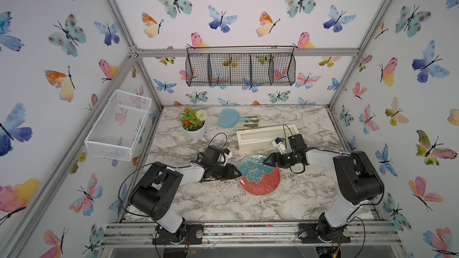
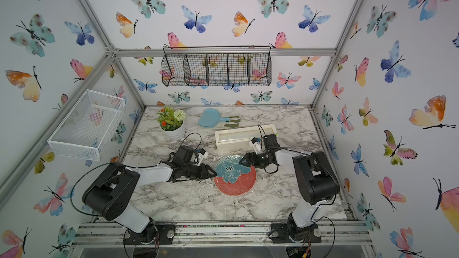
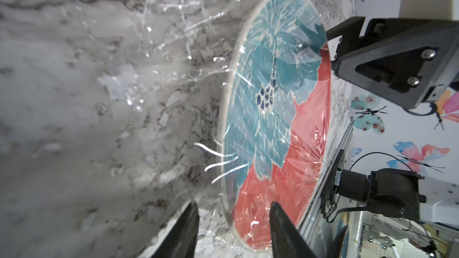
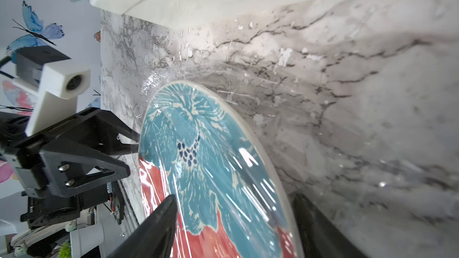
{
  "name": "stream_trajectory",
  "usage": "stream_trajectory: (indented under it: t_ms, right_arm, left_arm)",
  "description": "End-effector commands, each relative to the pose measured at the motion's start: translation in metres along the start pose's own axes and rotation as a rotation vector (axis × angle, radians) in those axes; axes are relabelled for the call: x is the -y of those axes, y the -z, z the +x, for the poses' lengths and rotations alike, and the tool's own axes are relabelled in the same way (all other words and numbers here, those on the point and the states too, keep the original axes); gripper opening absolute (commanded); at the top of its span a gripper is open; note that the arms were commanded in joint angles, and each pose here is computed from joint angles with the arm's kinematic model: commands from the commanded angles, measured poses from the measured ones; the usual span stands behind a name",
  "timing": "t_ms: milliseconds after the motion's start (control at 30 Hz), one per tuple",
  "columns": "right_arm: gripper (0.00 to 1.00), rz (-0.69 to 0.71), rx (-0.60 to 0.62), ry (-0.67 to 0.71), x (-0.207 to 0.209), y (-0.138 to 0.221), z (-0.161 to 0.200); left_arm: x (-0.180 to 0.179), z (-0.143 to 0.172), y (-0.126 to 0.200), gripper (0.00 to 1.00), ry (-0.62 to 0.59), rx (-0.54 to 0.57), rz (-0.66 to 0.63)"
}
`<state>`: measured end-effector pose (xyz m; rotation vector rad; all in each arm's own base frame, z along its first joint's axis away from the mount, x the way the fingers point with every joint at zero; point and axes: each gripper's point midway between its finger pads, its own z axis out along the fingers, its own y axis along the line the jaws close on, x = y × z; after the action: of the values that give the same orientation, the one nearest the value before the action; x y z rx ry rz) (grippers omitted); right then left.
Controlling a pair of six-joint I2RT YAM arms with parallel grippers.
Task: Wrap the plate with plastic wrap
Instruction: Cover the plate with plastic wrap, then pick up the plate at the center of the board.
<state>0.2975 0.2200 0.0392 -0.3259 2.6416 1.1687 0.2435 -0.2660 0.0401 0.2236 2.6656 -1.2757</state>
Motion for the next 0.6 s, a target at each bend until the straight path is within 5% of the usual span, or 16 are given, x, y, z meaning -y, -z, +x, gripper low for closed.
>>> stream_trajectory:
  t_ms: [0, 333, 567]
  right_arm:
    - [0.7, -0.086, -0.033, -0.055, -0.009, -0.008, 0.015]
    - [0.46, -0.23, -0.007, -0.098, -0.031, -0.009, 0.015]
    - [0.28, -0.289, -0.004, -0.082, -0.045, -0.009, 0.011]
  left_arm:
    - [0.009, -0.003, -0.008, 0.38, 0.008, 0.014, 0.071]
    - [0.012, -0.008, -0.022, 0.17, 0.021, 0.038, 0.091]
    - [0.023, -0.017, -0.019, 0.15, 0.0, 0.069, 0.116]
